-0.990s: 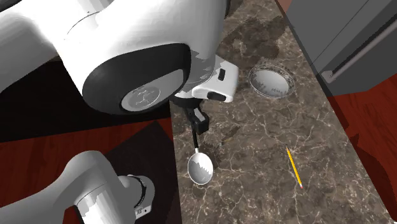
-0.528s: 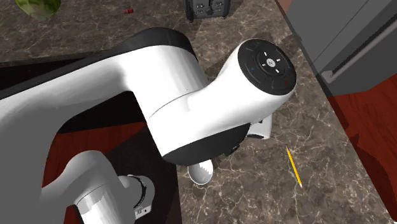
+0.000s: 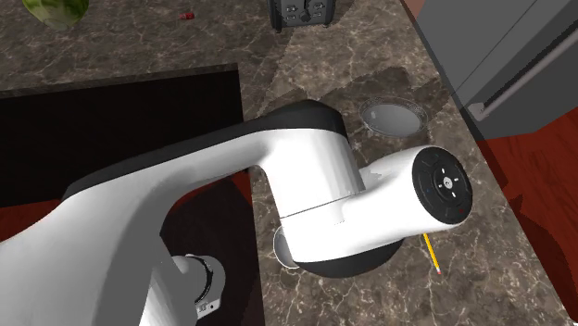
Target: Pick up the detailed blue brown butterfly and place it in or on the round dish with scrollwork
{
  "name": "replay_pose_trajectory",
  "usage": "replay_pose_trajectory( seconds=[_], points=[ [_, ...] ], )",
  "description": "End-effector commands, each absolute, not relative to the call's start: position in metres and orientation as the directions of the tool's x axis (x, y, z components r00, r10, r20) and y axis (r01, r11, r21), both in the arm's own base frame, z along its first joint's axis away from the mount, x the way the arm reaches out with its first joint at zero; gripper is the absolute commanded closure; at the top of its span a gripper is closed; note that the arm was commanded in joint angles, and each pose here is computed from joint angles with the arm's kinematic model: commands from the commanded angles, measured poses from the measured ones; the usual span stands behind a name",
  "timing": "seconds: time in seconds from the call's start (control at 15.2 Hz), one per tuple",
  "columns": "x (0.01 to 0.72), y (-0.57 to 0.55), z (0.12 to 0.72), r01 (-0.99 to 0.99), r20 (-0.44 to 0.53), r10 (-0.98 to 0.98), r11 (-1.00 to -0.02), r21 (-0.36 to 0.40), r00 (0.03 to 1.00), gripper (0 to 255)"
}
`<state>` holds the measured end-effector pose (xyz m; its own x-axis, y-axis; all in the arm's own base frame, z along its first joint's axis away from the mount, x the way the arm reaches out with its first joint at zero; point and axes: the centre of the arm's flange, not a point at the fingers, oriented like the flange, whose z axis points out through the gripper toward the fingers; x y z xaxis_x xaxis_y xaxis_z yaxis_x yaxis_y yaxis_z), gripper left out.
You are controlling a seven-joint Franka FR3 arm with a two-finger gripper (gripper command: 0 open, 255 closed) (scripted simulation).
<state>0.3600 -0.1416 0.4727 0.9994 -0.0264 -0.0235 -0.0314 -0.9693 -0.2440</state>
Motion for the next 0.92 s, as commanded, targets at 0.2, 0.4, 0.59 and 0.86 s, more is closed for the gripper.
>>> replay_pose_trajectory(
  seconds=[0.2,0.4,0.59,0.86],
  points=[
    [0.361,-0.135,0.446,-0.03,-0.023,-0.025,-0.969,-0.245,0.999,0],
    [0.361,-0.134,0.443,-0.03,-0.023,-0.025,-0.969,-0.245,0.999,0],
    [0.361,-0.134,0.443,-0.03,-0.023,-0.025,-0.969,-0.245,0.999,0],
    [0.361,-0.134,0.443,-0.03,-0.023,-0.025,-0.969,-0.245,0.999,255]
  ],
)
